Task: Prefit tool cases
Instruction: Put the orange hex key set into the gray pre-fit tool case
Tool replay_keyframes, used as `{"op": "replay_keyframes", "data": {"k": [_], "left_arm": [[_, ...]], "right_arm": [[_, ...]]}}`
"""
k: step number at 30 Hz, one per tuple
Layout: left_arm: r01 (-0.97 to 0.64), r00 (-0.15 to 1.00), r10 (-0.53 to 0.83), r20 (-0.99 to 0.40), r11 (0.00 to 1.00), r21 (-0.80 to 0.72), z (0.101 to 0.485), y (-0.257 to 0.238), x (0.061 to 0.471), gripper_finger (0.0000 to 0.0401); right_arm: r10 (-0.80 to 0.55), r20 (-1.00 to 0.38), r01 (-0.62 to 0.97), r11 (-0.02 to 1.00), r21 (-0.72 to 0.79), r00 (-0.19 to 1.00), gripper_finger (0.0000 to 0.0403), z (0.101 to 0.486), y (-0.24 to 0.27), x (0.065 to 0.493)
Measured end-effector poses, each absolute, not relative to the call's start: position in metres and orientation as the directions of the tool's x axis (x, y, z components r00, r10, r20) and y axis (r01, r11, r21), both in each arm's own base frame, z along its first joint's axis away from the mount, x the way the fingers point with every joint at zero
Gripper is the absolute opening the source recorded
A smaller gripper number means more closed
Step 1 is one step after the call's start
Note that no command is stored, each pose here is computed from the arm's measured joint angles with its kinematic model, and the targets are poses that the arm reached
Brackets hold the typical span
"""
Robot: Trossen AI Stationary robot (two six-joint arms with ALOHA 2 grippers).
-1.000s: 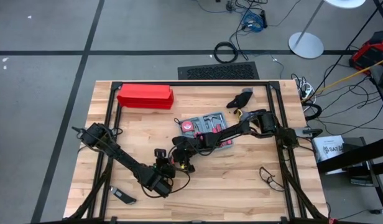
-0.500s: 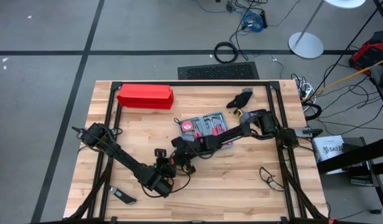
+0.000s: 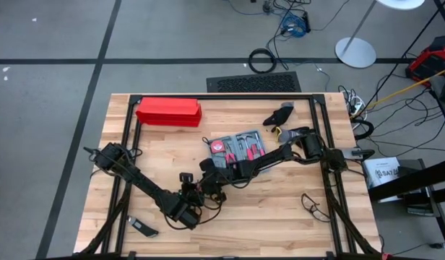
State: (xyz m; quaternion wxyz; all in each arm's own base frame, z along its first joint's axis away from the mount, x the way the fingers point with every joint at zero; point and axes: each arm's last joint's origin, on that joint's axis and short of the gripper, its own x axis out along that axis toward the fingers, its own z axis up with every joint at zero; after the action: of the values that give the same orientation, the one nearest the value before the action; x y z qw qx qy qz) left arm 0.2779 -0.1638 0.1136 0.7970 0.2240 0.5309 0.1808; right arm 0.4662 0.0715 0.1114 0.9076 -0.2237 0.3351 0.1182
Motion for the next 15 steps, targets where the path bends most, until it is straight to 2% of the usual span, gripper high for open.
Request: {"op": "replay_keyframes", "data": {"k": [15], "left_arm": [[-0.079, 0.374, 0.524, -0.765, 0.840, 0.536, 0.1136, -0.1638, 0.2785, 0.0088]], "right_arm": [[0.061, -0.653, -0.361, 0.869, -0.337, 0.755, 0.0128, 0.1197, 0.0755, 0.4647]]}}
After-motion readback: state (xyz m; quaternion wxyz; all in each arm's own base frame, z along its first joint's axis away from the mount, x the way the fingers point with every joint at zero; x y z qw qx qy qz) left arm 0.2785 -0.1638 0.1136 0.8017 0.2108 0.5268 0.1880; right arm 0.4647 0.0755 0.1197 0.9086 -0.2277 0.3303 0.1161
